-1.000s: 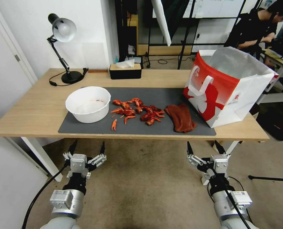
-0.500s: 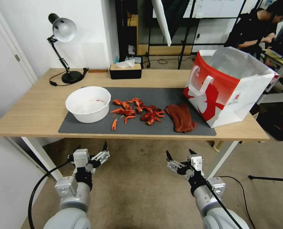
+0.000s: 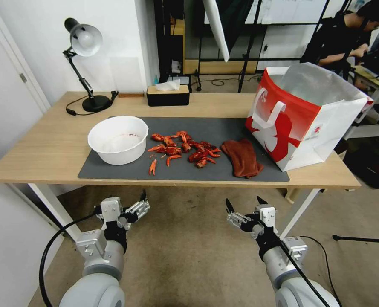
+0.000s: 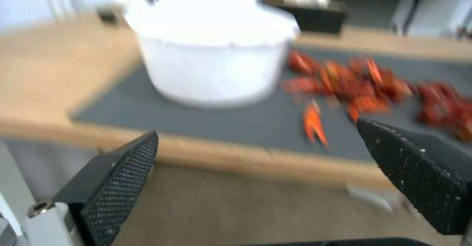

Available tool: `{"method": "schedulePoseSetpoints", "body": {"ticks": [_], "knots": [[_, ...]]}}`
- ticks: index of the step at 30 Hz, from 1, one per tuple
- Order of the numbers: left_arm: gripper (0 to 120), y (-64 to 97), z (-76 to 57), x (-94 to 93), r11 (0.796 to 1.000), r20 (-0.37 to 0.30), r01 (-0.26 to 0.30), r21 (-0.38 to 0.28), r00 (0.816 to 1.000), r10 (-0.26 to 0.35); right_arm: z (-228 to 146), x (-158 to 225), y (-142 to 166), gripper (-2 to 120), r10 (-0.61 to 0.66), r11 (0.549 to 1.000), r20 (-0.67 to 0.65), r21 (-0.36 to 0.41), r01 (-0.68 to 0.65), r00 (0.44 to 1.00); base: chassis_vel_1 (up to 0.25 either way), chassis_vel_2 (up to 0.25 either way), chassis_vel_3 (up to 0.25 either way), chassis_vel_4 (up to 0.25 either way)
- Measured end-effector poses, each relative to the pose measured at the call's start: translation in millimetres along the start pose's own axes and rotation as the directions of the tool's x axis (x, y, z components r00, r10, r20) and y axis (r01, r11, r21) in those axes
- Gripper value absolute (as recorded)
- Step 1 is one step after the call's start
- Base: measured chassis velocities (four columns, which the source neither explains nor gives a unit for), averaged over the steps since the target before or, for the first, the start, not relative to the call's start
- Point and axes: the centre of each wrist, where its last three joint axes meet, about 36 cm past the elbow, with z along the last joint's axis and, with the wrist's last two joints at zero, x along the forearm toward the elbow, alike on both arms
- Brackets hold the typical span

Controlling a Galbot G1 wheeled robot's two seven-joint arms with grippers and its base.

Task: Sweep shrimp from table into container with towel, then put container into takeout bag.

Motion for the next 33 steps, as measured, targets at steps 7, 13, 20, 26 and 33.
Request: {"method": "schedulePoseSetpoints", "body": {"ticks": [7,13,20,26,33], "knots": [[100,23.5,-2.7,-20.7,0.994,0.162,-0.094,-0.055,0.982,0.102,-2,1,1,100,-0.002,1.0,-0.002,0.005,0.002,1.0,0.0,0.0,0.0,0.0],[100,57.6,10.8,-64.6,0.97,0.242,-0.169,-0.176,0.948,0.209,-6,8,6,100,-0.007,1.0,0.0,0.026,0.007,1.0,0.0,0.0,0.0,0.0],[100,96.6,-8.2,-103.7,0.923,0.221,-0.247,-0.294,0.922,0.318,-7,13,18,100,-0.026,0.999,0.004,0.03,0.026,1.0,0.0,0.0,0.0,0.0],[100,130.1,-31.3,-138.1,0.853,0.147,-0.351,-0.385,0.889,0.433,-2,13,20,100,-0.024,0.999,-0.005,0.041,0.024,1.0,0.0,0.0,0.0,0.0],[100,174.3,-70.9,-183.9,0.705,0.056,-0.508,-0.495,0.791,0.609,2,10,19,100,-0.019,0.999,-0.015,0.043,0.019,1.0,0.0,0.0,0.0,0.0]]}}
